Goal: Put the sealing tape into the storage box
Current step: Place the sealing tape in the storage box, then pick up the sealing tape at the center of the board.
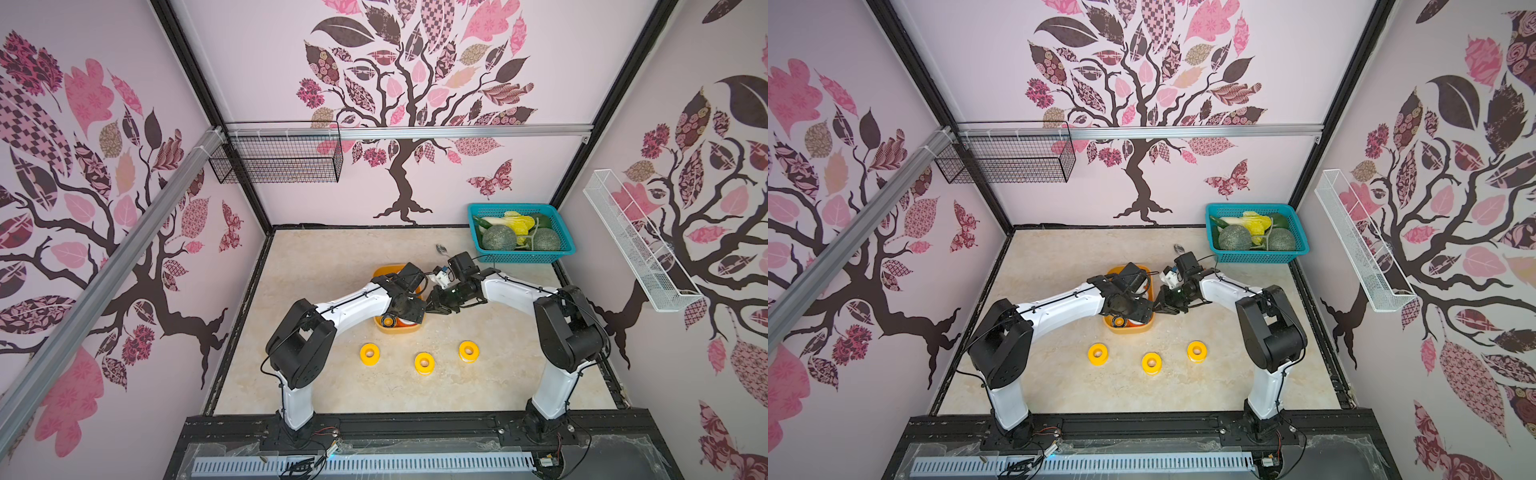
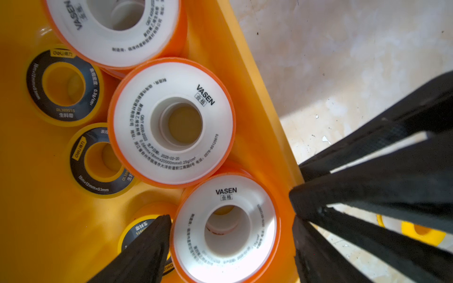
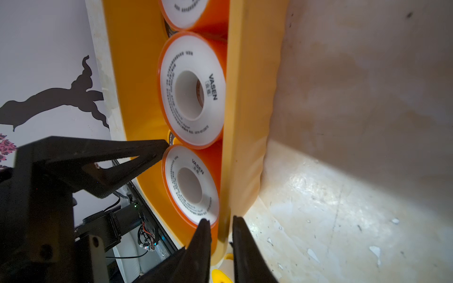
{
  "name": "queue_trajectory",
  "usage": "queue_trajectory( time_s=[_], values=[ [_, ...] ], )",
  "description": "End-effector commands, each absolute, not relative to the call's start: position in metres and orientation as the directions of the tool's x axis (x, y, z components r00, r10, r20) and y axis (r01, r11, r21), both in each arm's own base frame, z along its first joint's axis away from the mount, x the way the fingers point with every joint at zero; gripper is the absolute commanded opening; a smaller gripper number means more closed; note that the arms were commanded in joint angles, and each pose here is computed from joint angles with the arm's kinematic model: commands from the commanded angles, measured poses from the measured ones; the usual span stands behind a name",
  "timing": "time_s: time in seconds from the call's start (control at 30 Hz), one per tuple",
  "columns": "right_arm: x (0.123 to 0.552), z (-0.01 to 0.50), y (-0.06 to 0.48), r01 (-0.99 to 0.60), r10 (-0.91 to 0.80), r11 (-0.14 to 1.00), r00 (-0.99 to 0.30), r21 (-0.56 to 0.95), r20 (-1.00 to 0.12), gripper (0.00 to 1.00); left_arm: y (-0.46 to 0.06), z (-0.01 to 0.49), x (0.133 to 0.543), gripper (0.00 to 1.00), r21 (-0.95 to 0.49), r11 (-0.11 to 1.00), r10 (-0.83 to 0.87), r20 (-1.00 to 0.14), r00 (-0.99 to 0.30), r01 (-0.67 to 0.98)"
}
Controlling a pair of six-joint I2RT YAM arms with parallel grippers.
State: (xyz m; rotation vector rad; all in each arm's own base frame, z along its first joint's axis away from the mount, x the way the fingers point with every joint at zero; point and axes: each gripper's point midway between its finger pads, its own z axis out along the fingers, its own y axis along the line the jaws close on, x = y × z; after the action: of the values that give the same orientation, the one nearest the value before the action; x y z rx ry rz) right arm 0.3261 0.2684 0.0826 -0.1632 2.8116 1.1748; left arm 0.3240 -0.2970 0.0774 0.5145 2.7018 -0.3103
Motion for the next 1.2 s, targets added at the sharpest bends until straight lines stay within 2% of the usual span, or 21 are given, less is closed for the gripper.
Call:
queue_trajectory(
  time_s=[0.0,0.3,0.63,0.93,1.17],
  values=[
    [0.331,0.085,0.272,-0.146,-0.07,0.702,-0.988,0.697,-0.136,0.21,-0.303,0.081,0.329,0.83,-0.163,0.906,0.296,-0.414,-0.861,0.39],
    [0.333,0.088,0.27,-0.149,-0.062,0.712,-0.987,0.686,-0.15,0.23,-0.301,0.106,0.331,0.92,-0.167,0.901,0.286,-0.464,-0.838,0.4],
    [0.336,0.117,0.26,-0.192,-0.044,0.739,-0.97,0.646,-0.238,0.39,-0.289,0.171,0.329,0.92,-0.172,0.898,0.239,-0.581,-0.778,0.405],
    [0.329,0.133,0.232,-0.216,-0.046,0.823,-0.948,0.526,-0.316,0.48,-0.25,0.211,0.322,0.92,-0.207,0.913,0.147,-0.635,-0.758,0.351],
    [0.309,0.132,0.197,-0.187,-0.048,0.895,-0.943,0.404,-0.33,0.52,-0.193,0.214,0.322,0.92,-0.35,0.907,-0.024,-0.595,-0.803,0.233]
  ],
)
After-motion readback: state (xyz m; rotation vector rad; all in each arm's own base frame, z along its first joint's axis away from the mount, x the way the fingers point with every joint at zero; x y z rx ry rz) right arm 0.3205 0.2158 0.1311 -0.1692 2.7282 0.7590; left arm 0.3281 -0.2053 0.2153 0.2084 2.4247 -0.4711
